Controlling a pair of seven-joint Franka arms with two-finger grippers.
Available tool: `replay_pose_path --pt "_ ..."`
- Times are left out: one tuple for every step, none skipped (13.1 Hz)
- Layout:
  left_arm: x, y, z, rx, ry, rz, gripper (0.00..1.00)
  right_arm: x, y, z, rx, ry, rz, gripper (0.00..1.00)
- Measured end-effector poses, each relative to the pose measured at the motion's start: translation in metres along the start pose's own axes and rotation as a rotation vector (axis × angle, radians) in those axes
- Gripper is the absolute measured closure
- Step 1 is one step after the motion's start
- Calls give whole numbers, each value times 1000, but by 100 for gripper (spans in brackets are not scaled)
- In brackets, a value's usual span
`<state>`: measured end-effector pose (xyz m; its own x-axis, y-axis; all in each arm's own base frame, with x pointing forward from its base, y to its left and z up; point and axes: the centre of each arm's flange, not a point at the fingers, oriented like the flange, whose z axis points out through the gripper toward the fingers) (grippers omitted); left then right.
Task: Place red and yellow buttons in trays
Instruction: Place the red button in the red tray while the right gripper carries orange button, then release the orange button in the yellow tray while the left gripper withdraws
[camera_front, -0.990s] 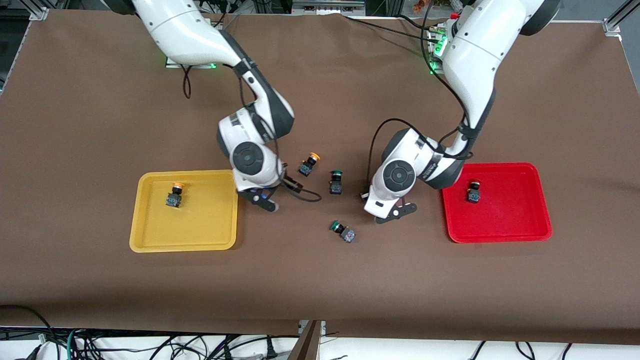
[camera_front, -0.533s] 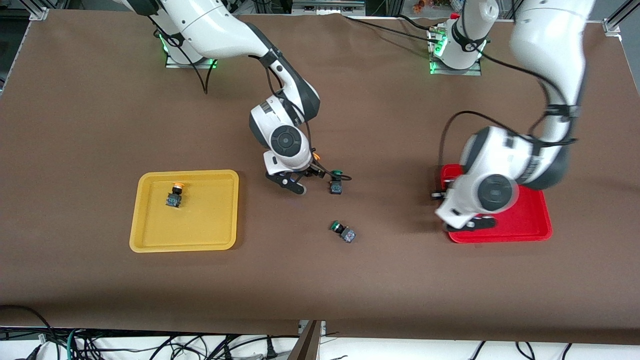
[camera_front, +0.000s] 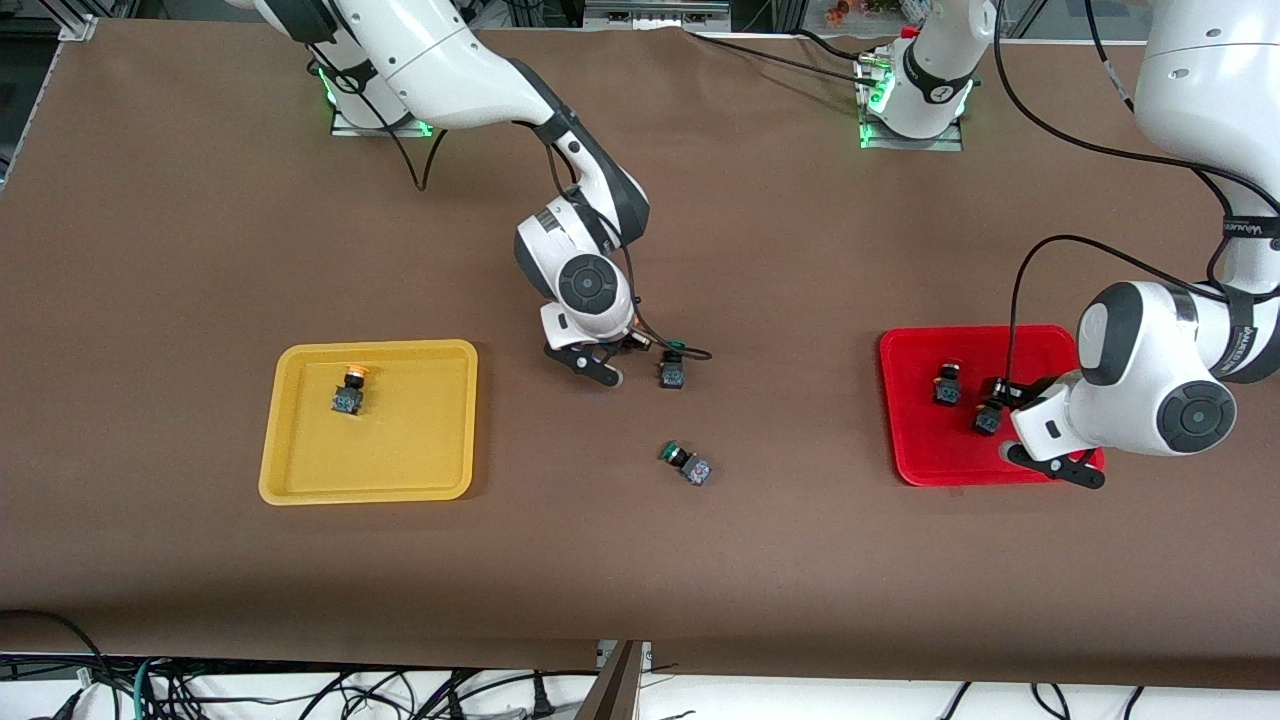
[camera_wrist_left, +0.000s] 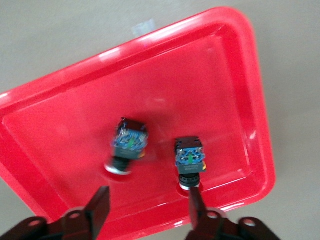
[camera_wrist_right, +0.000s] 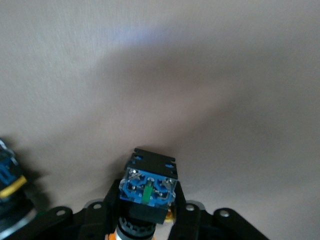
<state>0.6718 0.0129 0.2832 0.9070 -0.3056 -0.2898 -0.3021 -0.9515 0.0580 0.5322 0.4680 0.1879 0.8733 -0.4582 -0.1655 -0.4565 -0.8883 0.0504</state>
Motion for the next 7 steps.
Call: replay_pose_path --pt "3 8 -9 4 18 12 12 20 10 -19 -20 -5 4 57" --pt "6 15 -28 16 49 23 1 49 27 -44 -39 -22 -13 57" --pt "4 22 -57 35 93 28 0 83 51 -70 -53 -48 -43 57" --pt "-5 27 -94 59 140 28 0 119 80 -90 -60 -75 -78 57" --pt "-21 31 -136 85 186 22 0 155 111 -103 -53 -94 -113 57" --pt "-41 35 -175 109 219 14 0 189 142 -108 -42 -103 -150 57" --pt "-63 39 -212 125 236 3 0 219 170 -106 -36 -112 -181 57"
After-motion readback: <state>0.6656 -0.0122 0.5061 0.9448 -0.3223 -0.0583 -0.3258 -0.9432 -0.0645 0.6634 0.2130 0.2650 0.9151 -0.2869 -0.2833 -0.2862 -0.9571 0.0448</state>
